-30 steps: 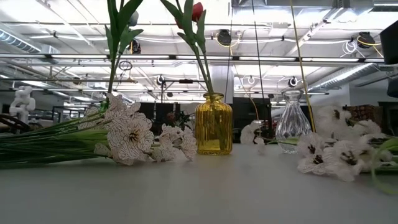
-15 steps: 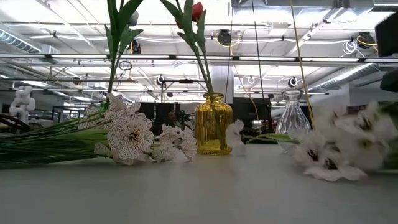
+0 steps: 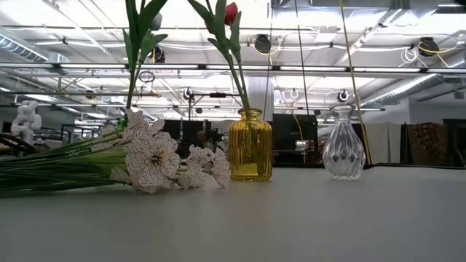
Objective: Sort flowers into vase by color
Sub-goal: Put the bottom right white flowers into the transparent flower vase
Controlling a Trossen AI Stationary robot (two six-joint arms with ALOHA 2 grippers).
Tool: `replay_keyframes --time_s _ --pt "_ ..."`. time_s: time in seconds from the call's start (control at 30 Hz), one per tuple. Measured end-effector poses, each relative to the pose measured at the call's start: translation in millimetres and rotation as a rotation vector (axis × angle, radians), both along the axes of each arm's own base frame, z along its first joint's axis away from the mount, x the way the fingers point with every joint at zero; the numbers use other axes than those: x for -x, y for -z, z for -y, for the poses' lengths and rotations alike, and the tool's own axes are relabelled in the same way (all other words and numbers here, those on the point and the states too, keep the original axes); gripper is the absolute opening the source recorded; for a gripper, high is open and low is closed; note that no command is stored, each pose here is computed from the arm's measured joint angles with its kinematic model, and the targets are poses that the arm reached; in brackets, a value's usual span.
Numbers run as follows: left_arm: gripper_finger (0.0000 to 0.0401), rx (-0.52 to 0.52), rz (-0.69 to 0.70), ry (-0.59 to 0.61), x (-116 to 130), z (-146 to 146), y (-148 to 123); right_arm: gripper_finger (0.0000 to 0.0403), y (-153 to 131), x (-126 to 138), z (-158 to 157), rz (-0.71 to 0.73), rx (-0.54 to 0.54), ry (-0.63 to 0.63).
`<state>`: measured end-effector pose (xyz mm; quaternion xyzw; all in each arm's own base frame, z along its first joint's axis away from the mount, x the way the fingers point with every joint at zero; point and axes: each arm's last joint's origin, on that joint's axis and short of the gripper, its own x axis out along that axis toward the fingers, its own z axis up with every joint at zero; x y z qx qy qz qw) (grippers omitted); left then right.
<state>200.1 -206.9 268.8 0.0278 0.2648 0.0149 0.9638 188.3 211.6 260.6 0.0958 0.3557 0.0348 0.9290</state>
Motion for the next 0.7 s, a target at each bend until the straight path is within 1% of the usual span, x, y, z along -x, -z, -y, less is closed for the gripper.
replay_keyframes --time_s 0.1,0.2,0.27,0.33,0.4,0.47,0.53,0.63,0.7 --pt "0.0194 0.000 0.000 0.000 0 0 0 0.0004 -26 12 6 0.191 0.081 0.010" --pt "0.0194 0.000 0.001 0.000 0 0 0 0.0004 -48 20 14 0.359 0.199 0.053" --pt "0.0194 0.002 0.002 0.000 0 0 0 0.0004 -59 21 20 0.443 0.283 0.120" --pt "0.0194 0.005 0.005 0.000 0 0 0 0.0004 -68 20 29 0.500 0.358 0.220" --pt "0.0194 0.003 0.007 -0.004 0 0 -1 0.0004 -76 15 40 0.526 0.414 0.300" --pt "0.0194 0.002 0.009 -0.006 0 0 -1 0.0004 -82 7 53 0.529 0.442 0.346" --pt "0.0194 0.004 0.009 -0.007 0 0 -1 0.0004 -86 -2 69 0.525 0.444 0.404" --pt "0.0194 0.020 0.007 -0.018 0 0 0 0.0004 -89 -15 95 0.501 0.450 0.452" --pt "0.0194 0.021 0.007 -0.019 0 0 0 0.0004 -90 -24 112 0.489 0.418 0.494"
